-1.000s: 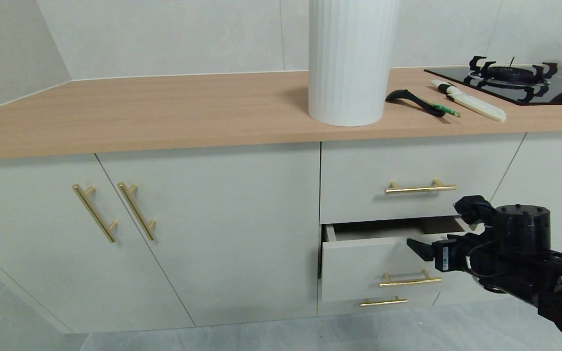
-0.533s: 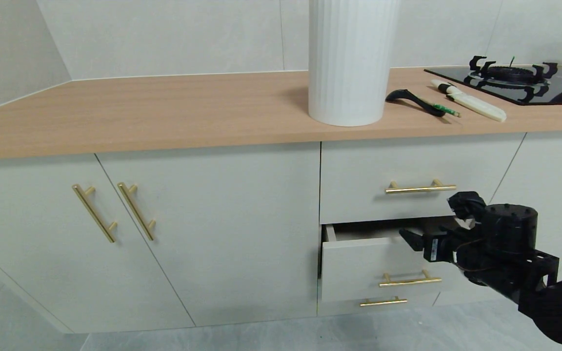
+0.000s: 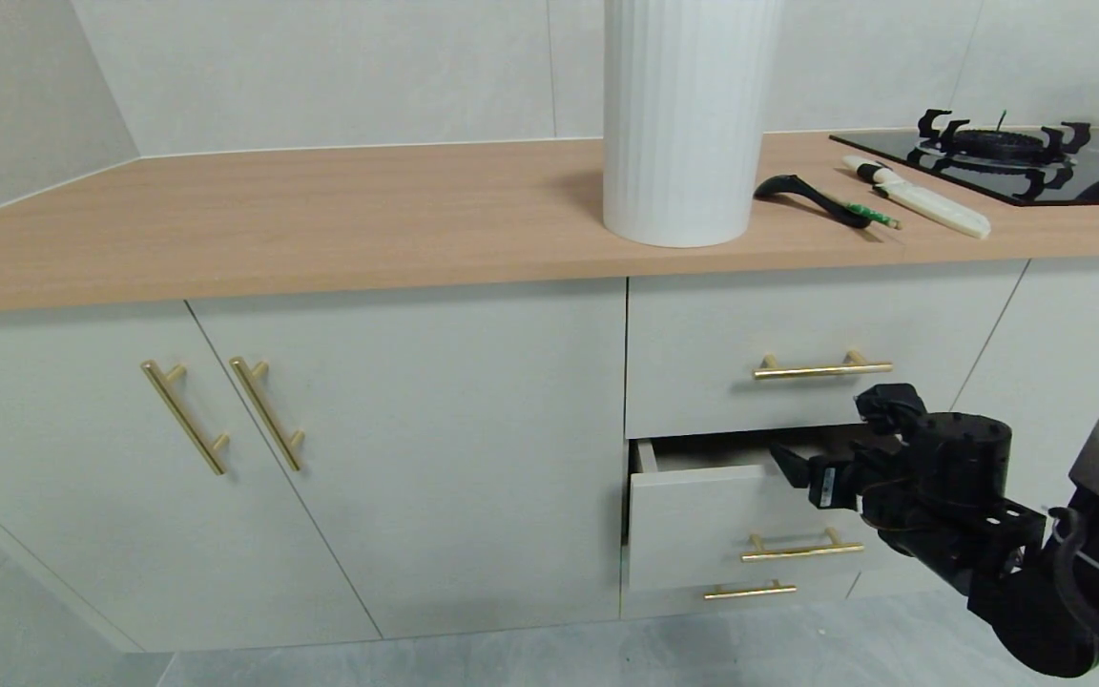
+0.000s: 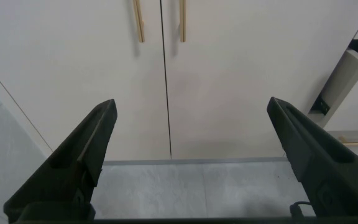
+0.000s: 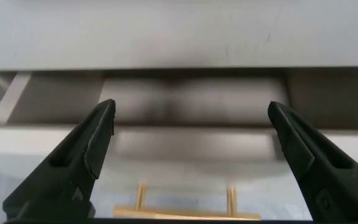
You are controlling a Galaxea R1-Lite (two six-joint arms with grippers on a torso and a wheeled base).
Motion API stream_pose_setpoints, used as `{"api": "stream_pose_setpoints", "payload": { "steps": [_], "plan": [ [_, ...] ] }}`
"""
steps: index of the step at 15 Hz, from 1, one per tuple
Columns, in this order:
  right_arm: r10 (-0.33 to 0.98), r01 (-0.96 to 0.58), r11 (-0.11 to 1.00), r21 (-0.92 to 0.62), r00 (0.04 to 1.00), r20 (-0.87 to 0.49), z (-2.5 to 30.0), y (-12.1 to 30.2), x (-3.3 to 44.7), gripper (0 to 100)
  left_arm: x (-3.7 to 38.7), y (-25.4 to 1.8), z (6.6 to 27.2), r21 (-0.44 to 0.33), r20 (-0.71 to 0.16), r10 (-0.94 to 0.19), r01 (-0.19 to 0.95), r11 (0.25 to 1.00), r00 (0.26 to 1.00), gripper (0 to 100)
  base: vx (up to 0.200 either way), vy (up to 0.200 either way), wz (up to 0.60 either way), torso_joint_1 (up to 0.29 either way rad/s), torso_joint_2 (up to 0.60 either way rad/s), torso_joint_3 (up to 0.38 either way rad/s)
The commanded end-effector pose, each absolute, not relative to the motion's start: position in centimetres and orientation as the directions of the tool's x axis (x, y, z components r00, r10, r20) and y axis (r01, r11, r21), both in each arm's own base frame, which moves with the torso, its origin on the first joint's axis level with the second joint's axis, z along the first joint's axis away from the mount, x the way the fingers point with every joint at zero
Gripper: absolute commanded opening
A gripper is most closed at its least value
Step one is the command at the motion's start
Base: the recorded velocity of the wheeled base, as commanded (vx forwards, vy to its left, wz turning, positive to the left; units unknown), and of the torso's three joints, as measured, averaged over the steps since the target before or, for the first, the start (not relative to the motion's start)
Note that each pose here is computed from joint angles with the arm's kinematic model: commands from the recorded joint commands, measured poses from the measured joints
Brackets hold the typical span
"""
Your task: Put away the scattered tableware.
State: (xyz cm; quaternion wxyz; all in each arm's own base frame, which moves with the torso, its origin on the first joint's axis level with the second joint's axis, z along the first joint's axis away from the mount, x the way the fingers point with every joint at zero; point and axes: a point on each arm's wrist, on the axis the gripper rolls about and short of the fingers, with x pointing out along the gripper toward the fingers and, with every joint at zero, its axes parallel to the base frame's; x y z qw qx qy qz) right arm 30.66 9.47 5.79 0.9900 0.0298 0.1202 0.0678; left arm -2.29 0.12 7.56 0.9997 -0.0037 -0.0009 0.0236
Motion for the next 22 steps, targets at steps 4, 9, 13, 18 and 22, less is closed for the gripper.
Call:
{"api": "stream_pose_setpoints", "payload": {
  "steps": [4,9,13,18,22],
  "plan": [
    [0.100,-0.088,0.994,0.061,0.967,-0.233,3.6,9.9,31.9,100,-2.3,0.1,7.6,-0.008,0.002,0.048,-0.048,0.999,0.999,100,0.000,0.000,0.00,0.000,0.00,0.000],
    [0.099,-0.091,0.995,0.044,0.961,-0.258,3.4,9.8,31.4,100,-2.3,0.1,7.6,-0.009,0.002,0.048,-0.048,0.999,0.999,100,0.000,0.000,0.00,0.000,0.00,0.000],
    [0.104,-0.096,0.995,0.041,0.959,-0.264,3.5,9.7,31.0,100,-2.3,0.1,7.6,-0.009,0.002,0.048,-0.048,0.999,0.999,100,0.000,0.000,0.00,0.000,0.00,0.000],
    [0.125,-0.122,0.992,0.030,0.935,-0.333,5.8,9.5,29.0,100,-2.3,0.1,7.6,-0.008,0.002,0.048,-0.048,0.999,0.999,100,0.000,0.000,0.00,0.000,0.00,0.000],
    [0.164,-0.164,0.986,0.034,0.899,-0.405,7.0,9.2,27.4,100,-2.3,0.1,7.6,-0.008,0.002,0.048,-0.048,0.999,0.999,100,0.000,0.000,0.00,0.000,0.00,0.000]
  ]
}}
